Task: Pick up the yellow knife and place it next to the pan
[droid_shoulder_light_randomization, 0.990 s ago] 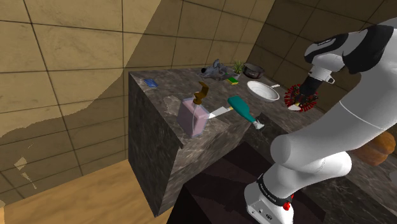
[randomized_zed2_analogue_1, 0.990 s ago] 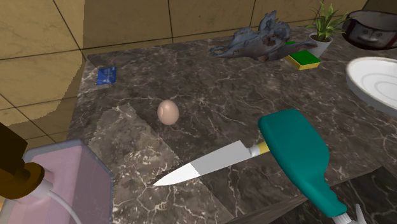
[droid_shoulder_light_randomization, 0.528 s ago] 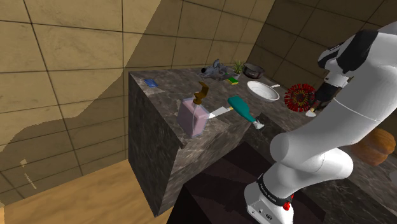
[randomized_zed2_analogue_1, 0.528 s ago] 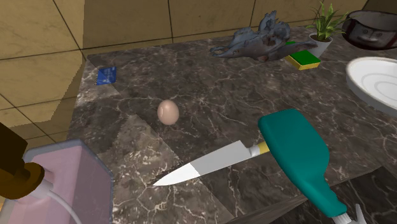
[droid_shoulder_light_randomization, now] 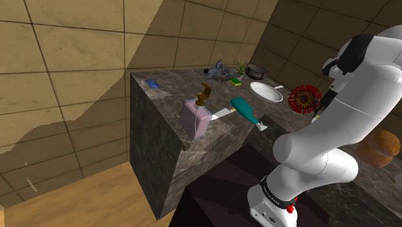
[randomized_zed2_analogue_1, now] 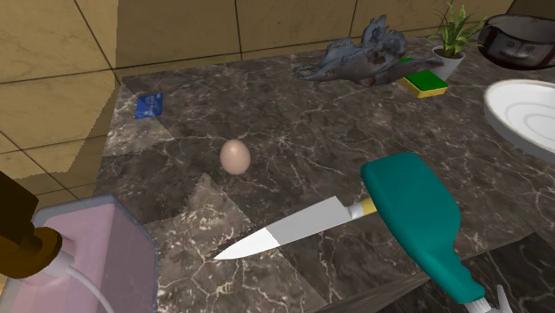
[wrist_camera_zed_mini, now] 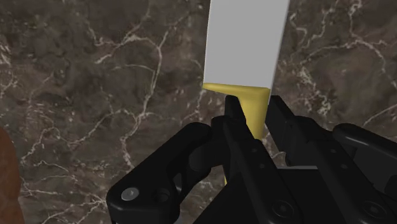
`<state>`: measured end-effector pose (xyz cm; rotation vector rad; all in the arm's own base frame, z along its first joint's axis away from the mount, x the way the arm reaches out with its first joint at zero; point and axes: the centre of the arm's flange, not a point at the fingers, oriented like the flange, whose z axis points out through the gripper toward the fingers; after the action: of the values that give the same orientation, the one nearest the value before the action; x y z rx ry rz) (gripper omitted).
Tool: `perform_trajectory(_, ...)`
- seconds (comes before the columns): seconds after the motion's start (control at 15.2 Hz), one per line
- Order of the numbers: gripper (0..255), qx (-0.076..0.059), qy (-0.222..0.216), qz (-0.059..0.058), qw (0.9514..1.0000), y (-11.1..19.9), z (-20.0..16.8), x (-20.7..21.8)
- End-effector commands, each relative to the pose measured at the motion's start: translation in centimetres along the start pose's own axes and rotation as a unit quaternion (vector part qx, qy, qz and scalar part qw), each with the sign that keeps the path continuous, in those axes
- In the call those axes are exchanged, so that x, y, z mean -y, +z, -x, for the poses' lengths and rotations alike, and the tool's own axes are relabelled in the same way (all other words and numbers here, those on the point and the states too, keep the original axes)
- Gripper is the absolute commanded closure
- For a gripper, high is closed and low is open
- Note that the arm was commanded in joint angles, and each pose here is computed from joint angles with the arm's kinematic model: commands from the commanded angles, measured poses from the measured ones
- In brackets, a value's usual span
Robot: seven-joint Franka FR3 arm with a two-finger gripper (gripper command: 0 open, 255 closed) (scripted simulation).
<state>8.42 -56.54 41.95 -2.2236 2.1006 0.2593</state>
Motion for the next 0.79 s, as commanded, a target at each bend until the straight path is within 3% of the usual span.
perform_trajectory(0.0, 255, 0.000, 0.000, 0.000, 1.0000, 1.1, -0.2, 0.1)
perform_trajectory(0.73, 255, 0.000, 0.000, 0.000, 1.0000, 6.9, -1.2, 0.5)
